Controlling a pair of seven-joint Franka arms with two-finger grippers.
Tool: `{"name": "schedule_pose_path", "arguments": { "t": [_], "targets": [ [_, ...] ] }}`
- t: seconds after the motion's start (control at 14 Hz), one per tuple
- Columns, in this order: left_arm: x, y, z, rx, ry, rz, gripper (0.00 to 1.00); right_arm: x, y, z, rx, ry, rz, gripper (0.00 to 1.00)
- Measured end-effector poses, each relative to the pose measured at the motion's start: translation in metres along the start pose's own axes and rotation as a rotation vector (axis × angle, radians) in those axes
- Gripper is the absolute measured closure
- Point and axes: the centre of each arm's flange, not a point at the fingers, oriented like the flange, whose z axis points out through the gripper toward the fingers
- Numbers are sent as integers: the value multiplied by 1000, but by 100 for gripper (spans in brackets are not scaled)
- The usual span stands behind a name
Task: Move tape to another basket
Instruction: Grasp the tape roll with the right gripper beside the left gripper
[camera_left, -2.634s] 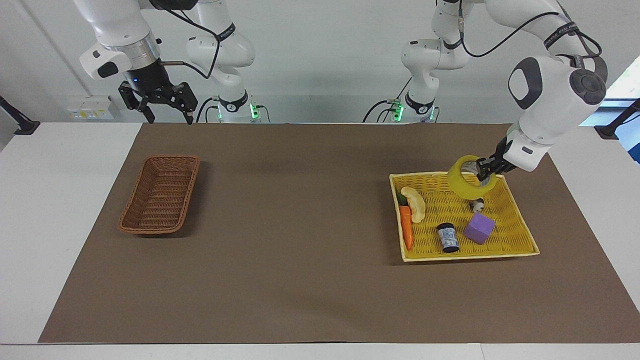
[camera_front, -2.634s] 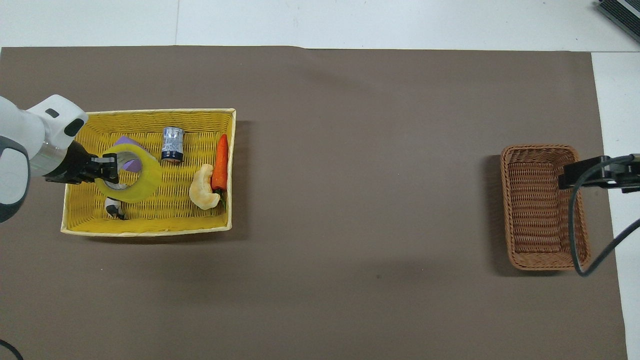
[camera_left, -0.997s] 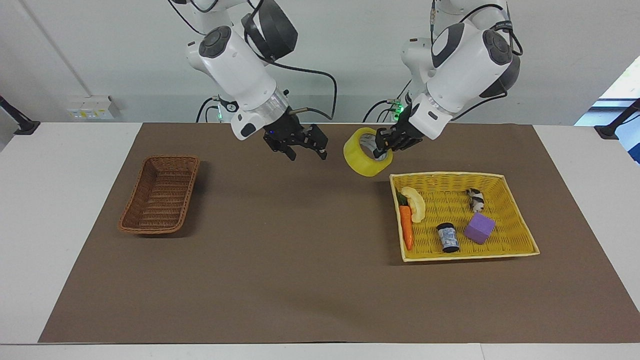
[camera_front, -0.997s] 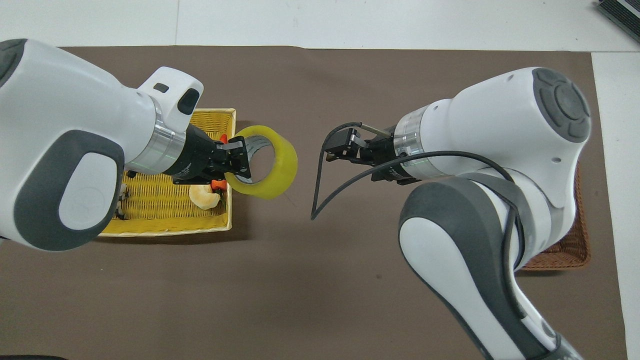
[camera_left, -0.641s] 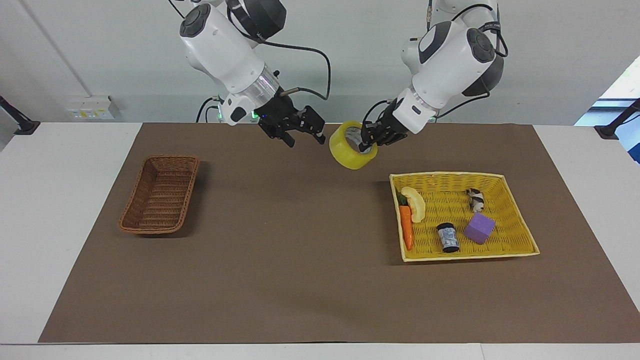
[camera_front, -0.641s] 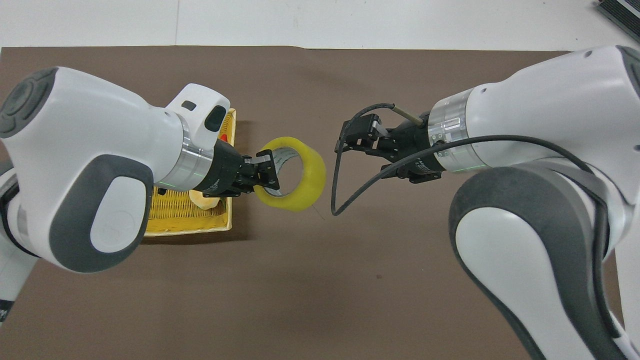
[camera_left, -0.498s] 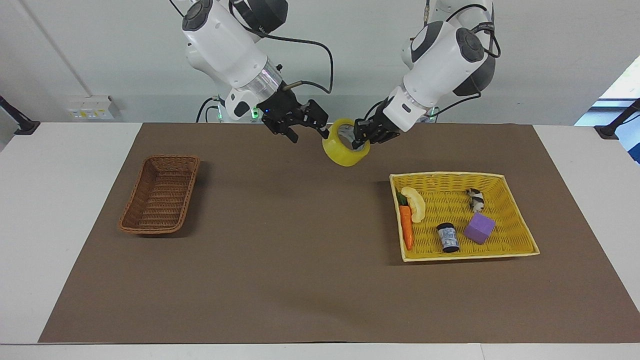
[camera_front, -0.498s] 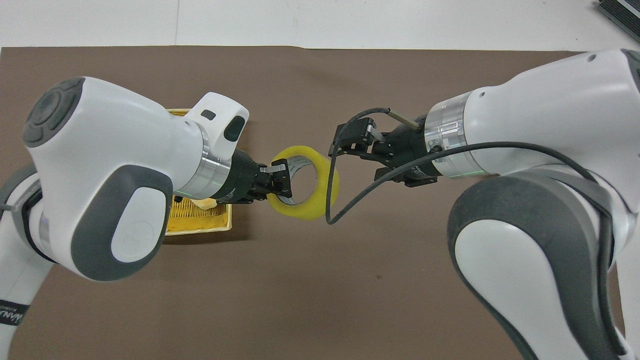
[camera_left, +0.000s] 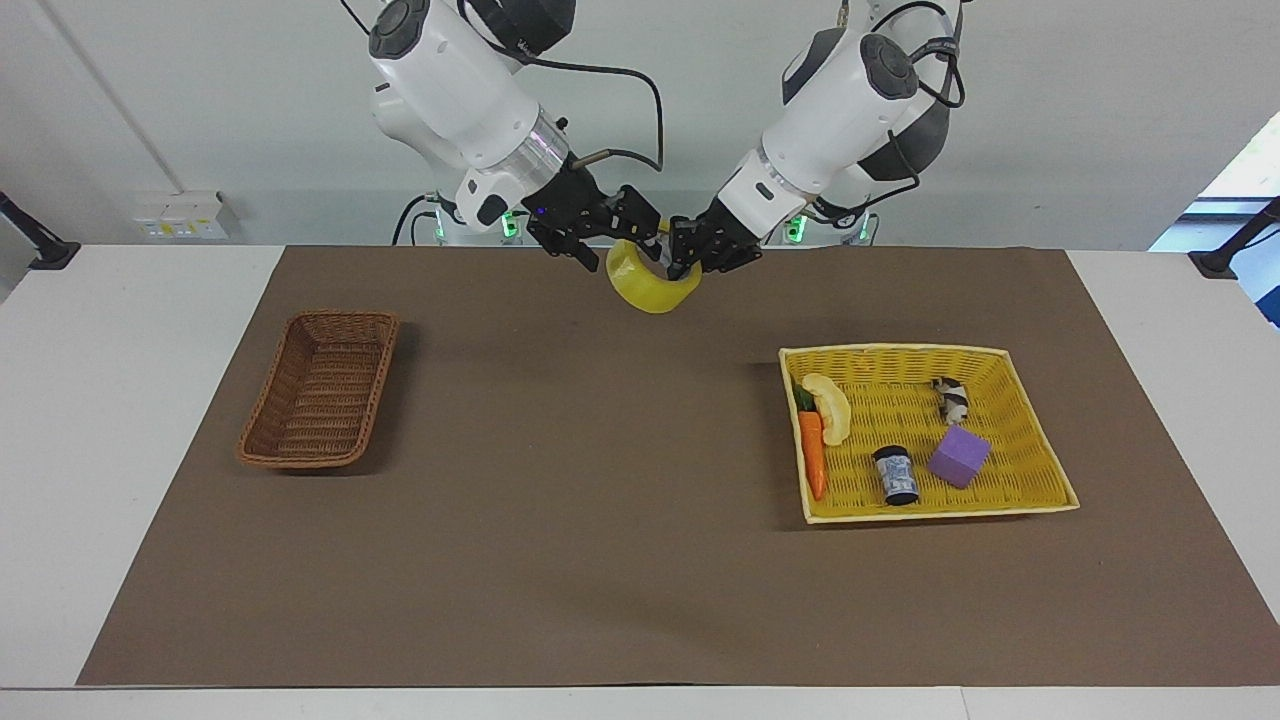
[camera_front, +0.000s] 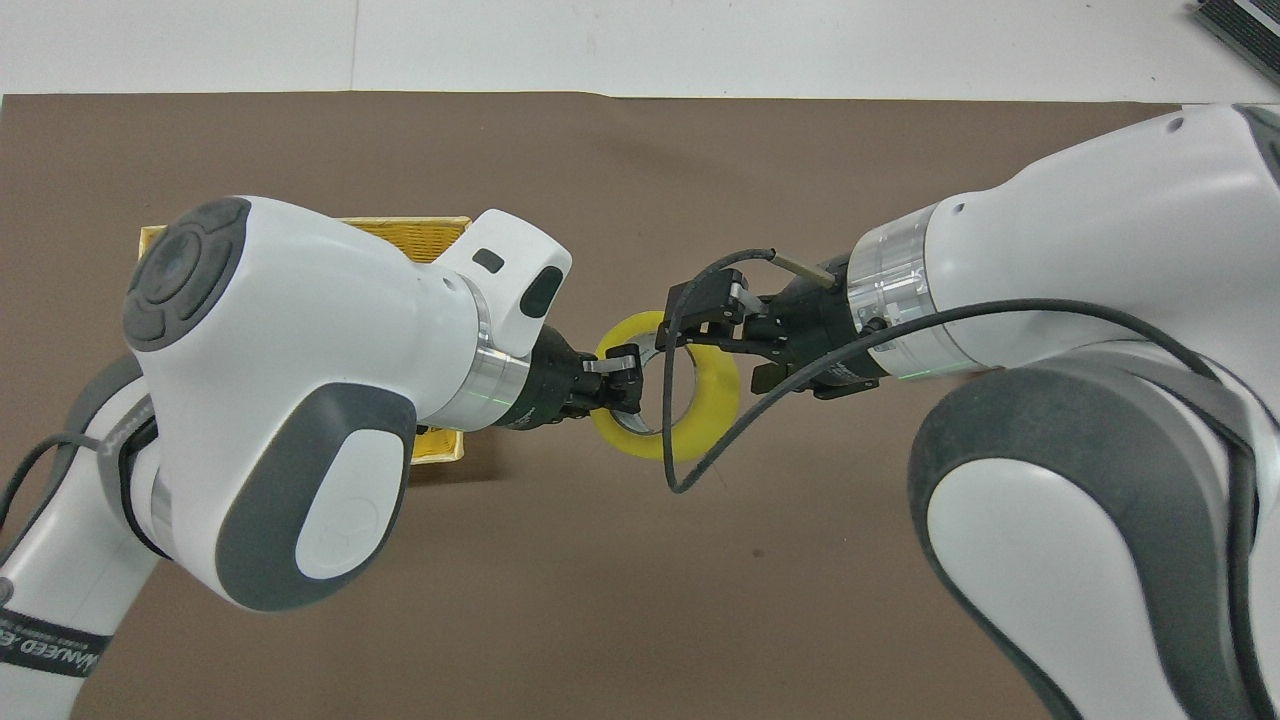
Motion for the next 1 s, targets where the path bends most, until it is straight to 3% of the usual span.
{"name": "schedule_pose_path", "arguments": {
  "t": [0.28, 0.71, 0.78, 1.0],
  "targets": [
    [3, 4, -3, -60, 9, -23, 78, 5, 15, -5, -8, -25, -36, 0],
    [3, 4, -1, -92, 4, -40, 78, 3, 20, -7, -3, -30, -70, 0],
    [3, 5, 1, -91, 3, -40, 78, 2, 19, -8, 2, -31, -71, 7],
    [1, 7, 7, -99, -5, -42, 78, -1, 16, -9, 9, -32, -75, 42]
  ]
}}
